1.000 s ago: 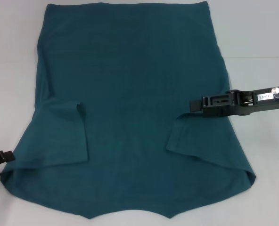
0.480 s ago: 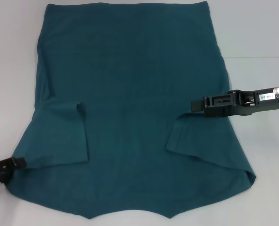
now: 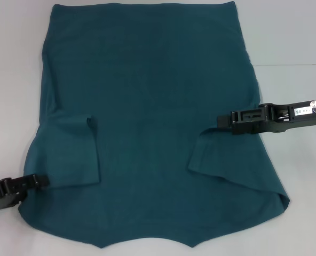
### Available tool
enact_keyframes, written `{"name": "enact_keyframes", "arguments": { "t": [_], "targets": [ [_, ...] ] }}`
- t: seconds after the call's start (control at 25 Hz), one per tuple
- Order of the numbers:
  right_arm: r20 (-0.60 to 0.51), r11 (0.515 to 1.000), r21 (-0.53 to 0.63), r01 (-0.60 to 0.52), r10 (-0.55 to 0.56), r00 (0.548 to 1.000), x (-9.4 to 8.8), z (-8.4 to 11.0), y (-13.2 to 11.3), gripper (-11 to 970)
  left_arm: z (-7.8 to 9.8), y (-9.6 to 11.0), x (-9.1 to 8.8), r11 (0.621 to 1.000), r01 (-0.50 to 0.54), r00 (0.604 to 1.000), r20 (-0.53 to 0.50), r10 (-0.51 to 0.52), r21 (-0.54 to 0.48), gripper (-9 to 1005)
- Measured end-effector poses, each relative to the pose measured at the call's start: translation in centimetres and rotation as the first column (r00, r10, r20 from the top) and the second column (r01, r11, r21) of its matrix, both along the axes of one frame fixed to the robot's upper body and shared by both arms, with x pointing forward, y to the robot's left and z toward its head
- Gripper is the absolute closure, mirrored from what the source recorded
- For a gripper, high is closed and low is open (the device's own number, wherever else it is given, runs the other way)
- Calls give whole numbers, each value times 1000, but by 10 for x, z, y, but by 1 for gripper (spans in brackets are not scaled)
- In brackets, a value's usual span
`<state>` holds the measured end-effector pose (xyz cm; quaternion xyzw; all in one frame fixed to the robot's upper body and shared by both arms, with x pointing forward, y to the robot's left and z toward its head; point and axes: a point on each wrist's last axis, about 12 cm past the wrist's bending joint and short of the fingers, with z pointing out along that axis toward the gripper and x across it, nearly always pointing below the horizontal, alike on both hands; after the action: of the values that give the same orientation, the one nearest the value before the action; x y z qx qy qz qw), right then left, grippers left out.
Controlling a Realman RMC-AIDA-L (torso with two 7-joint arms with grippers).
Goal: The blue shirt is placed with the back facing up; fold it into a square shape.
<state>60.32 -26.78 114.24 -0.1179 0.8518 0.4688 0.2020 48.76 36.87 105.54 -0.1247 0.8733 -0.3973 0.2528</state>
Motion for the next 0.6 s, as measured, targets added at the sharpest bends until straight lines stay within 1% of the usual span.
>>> {"name": "enact_keyframes", "arguments": {
  "t": [0.12, 0.36, 0.56, 0.6],
  "targets": [
    [-2, 1000, 3, 2, -2, 1000, 0, 0, -1, 148, 1, -3, 4, 1000, 13, 1000, -5, -13, 5, 157],
    [-2, 1000, 5, 4, -4, 1000, -1, 0, -1, 153, 1, -3, 4, 1000, 9, 1000, -14, -9, 2, 157],
    [-1, 1000, 6, 5, -5, 1000, 0, 1, -2, 158, 1, -3, 4, 1000, 10, 1000, -11, -9, 4, 265],
    [-1, 1000, 6, 5, -5, 1000, 0, 1, -2, 158, 1, -3, 4, 1000, 10, 1000, -13, -10, 5, 305]
  ]
}}
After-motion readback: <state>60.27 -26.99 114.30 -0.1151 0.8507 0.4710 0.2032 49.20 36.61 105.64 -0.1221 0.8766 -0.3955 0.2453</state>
